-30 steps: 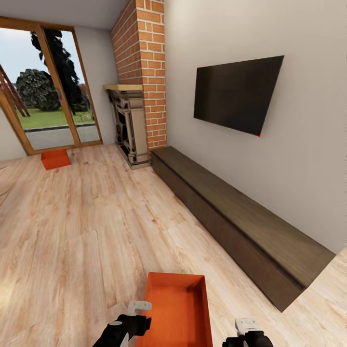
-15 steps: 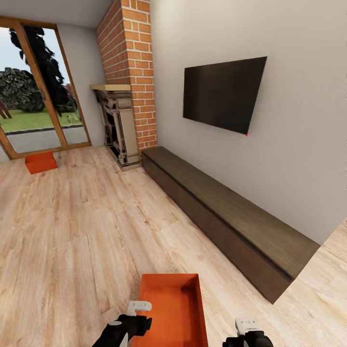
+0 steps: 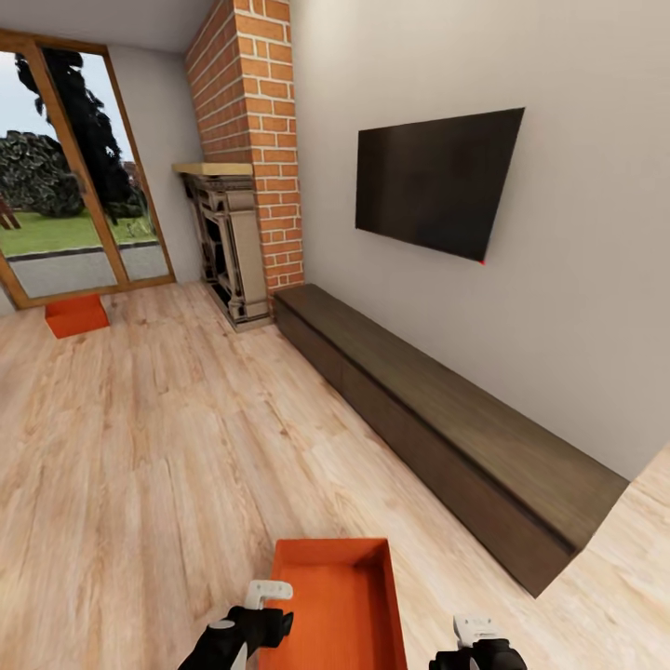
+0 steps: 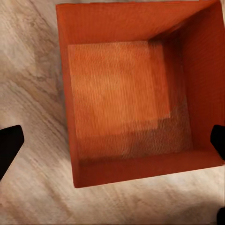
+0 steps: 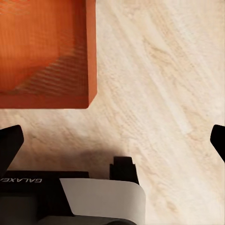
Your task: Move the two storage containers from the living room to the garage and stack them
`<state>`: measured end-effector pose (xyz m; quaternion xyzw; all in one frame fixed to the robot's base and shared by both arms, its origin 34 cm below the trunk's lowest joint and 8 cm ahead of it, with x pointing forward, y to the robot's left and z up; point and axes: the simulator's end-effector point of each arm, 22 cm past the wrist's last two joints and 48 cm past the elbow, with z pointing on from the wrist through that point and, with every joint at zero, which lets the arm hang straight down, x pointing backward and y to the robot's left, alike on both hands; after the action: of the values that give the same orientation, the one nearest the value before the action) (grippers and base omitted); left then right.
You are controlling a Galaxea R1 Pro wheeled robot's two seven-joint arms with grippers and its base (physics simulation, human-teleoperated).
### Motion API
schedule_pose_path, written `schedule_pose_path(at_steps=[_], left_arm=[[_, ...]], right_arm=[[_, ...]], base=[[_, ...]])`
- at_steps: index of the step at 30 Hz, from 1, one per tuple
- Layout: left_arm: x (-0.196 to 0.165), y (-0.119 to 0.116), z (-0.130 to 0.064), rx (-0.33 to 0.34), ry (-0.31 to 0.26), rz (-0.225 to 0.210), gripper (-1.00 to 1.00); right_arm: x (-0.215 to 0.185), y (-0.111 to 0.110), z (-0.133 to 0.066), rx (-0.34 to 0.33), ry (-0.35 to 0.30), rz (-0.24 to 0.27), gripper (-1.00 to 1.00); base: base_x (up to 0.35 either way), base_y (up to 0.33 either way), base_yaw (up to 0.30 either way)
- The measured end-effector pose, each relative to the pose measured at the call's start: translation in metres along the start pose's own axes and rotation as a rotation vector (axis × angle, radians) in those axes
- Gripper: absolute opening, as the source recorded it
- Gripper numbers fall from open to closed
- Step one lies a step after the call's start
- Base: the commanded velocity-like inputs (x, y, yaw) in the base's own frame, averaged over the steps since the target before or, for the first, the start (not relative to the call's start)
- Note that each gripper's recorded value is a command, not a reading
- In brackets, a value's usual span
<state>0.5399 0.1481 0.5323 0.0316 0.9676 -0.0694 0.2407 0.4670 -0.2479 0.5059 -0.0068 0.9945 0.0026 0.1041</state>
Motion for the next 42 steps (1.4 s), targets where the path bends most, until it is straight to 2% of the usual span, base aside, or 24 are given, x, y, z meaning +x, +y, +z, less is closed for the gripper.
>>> schedule_pose_path(at_steps=[11, 42], left_arm=[[-0.0005, -0.0010, 0.0007, 0.002, -0.015, 0.002, 1.00], [0.0022, -0.0012, 0.0024, 0.003, -0.014, 0.000, 1.00]], right_arm=[[0.0001, 0.0001, 0.0002, 0.000, 0.001, 0.000, 1.00], [0.0034, 0.0007, 0.0021, 0.001, 0.009, -0.003, 1.00]], base=[[0.121, -0.038, 0.000], [0.004, -0.002, 0.030]])
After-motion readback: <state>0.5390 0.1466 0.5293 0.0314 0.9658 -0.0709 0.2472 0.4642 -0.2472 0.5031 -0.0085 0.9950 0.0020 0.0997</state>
